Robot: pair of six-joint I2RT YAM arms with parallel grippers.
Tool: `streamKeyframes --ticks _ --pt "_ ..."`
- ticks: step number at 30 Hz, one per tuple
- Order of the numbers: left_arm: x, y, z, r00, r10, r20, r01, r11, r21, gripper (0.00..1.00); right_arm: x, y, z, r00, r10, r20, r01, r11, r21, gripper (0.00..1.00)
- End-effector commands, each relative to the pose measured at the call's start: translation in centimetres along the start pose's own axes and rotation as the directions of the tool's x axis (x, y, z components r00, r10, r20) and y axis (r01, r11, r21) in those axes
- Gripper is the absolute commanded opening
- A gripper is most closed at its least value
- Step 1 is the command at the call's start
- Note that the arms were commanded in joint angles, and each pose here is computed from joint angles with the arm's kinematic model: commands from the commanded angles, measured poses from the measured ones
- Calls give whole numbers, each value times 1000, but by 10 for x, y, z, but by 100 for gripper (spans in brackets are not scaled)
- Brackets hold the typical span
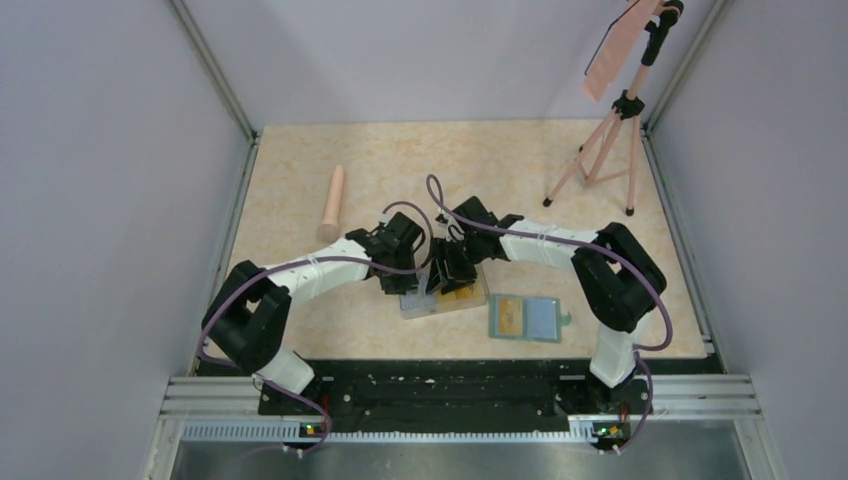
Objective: Put the credit cards into the card holder
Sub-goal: Pick up the credit card from the storage box.
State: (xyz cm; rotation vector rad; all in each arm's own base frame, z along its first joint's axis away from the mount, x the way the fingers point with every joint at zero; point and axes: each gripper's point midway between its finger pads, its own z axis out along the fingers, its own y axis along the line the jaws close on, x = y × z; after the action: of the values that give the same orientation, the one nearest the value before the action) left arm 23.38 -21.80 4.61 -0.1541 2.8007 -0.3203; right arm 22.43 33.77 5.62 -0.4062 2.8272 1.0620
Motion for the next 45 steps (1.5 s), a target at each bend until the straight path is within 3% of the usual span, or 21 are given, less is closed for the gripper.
streamKeyframes --ticks 1,10,13,17,37,45 --pt "2 -8 6 999 34 -5 -34 999 1 34 -6 3 6 1000 1 14 -1 999 -45 48" --pt "2 -31 5 998 66 2 -66 997 46 28 -2 1 11 1000 12 -2 -12 998 -59 39" --pt "1 -34 1 998 66 8 -67 996 61 24 0 0 12 1000 15 -8 -16 998 -61 26" --pt "2 -35 -3 998 57 17 -58 995 76 18 0 0 12 1000 15 -6 -15 998 -63 0" --pt "17 5 2 998 61 -16 -62 995 -81 16 -18 21 -46 992 -86 97 84 996 29 0" --pt "-15 -31 -47 988 57 143 -72 992 106 30 -32 41 -85 976 -111 186 110 994 17 0"
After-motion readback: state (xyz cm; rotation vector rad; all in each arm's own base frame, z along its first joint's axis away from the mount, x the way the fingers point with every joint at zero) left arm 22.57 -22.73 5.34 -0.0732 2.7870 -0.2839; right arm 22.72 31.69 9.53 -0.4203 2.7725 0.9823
